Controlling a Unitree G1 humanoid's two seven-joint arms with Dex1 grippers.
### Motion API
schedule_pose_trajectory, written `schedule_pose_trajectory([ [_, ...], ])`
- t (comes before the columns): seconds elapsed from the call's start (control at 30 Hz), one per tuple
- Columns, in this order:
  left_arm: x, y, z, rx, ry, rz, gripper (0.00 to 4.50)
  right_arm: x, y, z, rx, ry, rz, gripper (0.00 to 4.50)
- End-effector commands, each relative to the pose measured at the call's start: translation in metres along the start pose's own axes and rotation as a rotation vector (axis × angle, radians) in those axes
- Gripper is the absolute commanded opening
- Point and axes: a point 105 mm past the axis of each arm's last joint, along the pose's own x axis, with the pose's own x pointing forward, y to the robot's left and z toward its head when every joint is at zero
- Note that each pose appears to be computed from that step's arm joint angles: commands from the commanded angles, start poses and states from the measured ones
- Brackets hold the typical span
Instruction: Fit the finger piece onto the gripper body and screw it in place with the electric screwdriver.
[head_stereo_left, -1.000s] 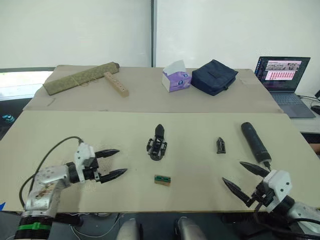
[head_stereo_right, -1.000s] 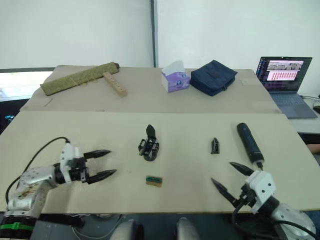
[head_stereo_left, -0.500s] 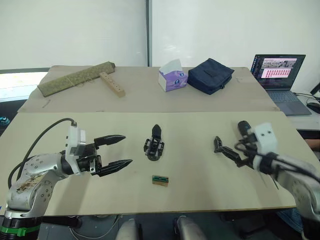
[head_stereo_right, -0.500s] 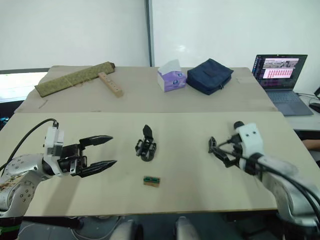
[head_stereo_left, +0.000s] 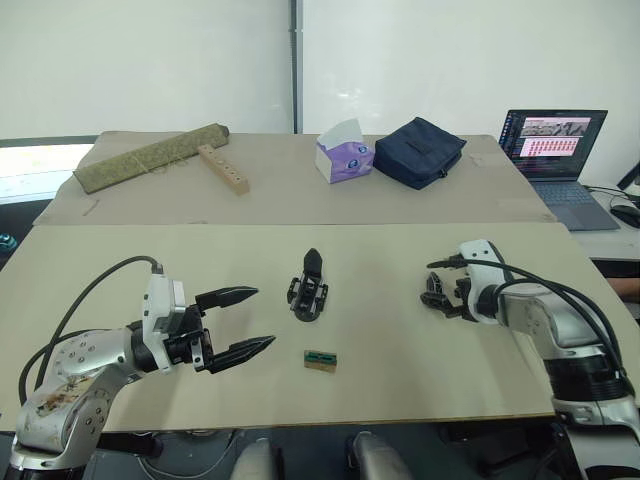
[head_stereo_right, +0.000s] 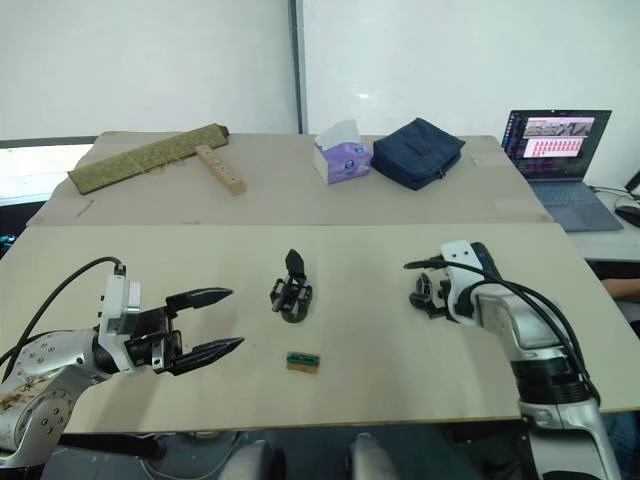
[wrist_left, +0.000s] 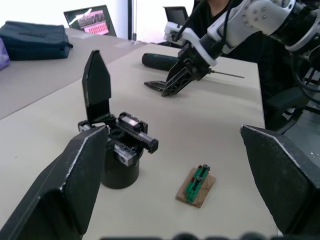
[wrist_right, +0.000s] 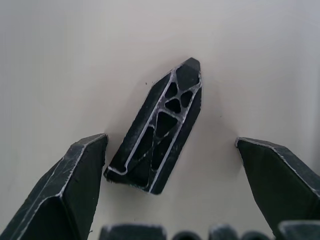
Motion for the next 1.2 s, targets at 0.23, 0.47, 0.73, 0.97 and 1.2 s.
schedule_pose_trajectory([
  [0.23, -0.003, 0.003, 0.009, 0.069, -0.011, 0.024, 4.5, -0.003, 0.004, -0.025, 0.04, 0.117, -0.011, 1.27],
  [0.47, 0.007, 0.035, 0.033, -0.112, -0.223, 0.23, 4.5, -0.05, 0.046, 0.065, -0.283, -0.543, 0.154, 1.13],
  [0.73, 0.057, 0.06, 0.098, -0.374, -0.504, 0.31, 4.5, -0.121, 0.129, 0.141, -0.679, -1.132, 0.232, 1.13],
  [0.97, 0.081, 0.065, 0.115, -0.405, -0.589, 0.298, 4.5, -0.124, 0.169, 0.152, -0.775, -1.215, 0.283, 1.13],
  [1.2, 0.087, 0.063, 0.113, -0.471, -0.639, 0.279, 4.5, -0.126, 0.182, 0.15, -0.801, -1.237, 0.322, 1.13],
])
